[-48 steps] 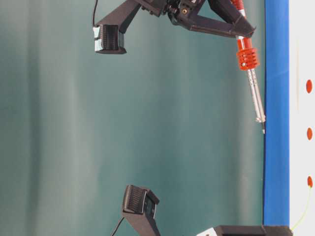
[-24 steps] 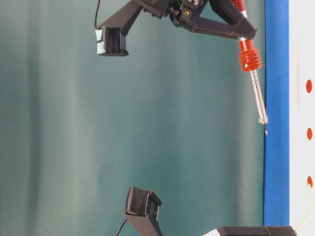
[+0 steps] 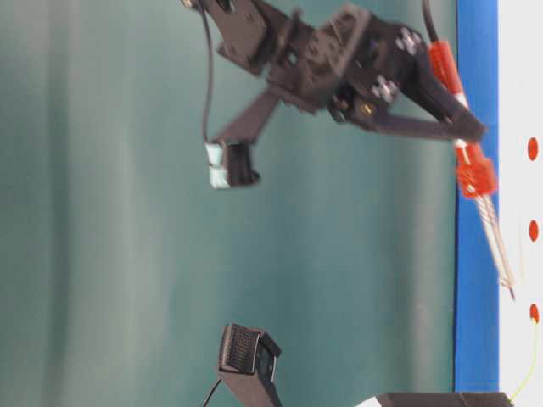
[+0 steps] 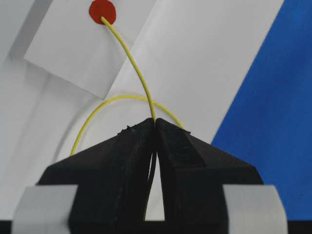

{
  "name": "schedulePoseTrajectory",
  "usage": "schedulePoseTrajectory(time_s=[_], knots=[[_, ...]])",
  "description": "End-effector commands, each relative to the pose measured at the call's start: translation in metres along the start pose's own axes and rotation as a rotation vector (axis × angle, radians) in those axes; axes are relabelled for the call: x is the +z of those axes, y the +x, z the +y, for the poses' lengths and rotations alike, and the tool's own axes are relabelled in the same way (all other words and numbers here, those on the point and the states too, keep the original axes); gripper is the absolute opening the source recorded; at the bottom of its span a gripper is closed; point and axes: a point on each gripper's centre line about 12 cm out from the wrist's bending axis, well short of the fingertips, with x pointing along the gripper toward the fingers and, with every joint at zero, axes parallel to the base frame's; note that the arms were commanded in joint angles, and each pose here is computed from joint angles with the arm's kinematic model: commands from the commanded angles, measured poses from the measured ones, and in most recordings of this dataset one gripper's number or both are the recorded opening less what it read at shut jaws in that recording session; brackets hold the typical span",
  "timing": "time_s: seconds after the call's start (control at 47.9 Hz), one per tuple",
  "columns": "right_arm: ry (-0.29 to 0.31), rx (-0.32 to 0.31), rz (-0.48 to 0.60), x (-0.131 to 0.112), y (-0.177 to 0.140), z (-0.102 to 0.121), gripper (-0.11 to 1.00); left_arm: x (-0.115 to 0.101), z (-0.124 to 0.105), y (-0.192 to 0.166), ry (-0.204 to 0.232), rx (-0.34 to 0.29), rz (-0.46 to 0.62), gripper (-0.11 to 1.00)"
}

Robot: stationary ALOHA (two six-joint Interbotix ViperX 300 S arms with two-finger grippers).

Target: Touch the tip of the soldering iron to the tip of the solder at the mark.

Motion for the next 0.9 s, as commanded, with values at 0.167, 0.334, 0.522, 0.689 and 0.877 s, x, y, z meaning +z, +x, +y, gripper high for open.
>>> schedulePoseTrajectory(time_s=[0.167, 0.334, 0.522, 0.689, 0.877], knots=[[-0.030, 0.006, -0.029, 0.0148, 0.0015, 0.0074, 0.07, 0.0052, -0.0027, -0.0036, -0.004, -0.010, -0.023, 0.03], [-0.036, 0.010, -0.018, 0.0106, 0.0033, 0.0106, 0.07, 0.0052, -0.0027, -0.0036, -0.004, -0.010, -0.023, 0.03], [-0.036, 0.010, -0.016, 0.0100, 0.0035, 0.0105, 0.07, 0.0052, -0.0027, -0.0036, -0.005, -0.010, -0.023, 0.03], [-0.036, 0.009, -0.006, 0.0091, 0.0033, 0.0104, 0.07, 0.0052, -0.0027, -0.0036, -0.007, -0.010, -0.022, 0.03], [-0.033, 0.008, 0.005, 0.0075, 0.0035, 0.0097, 0.07, 0.0052, -0.0027, -0.0036, -0.007, -0.010, -0.022, 0.03]])
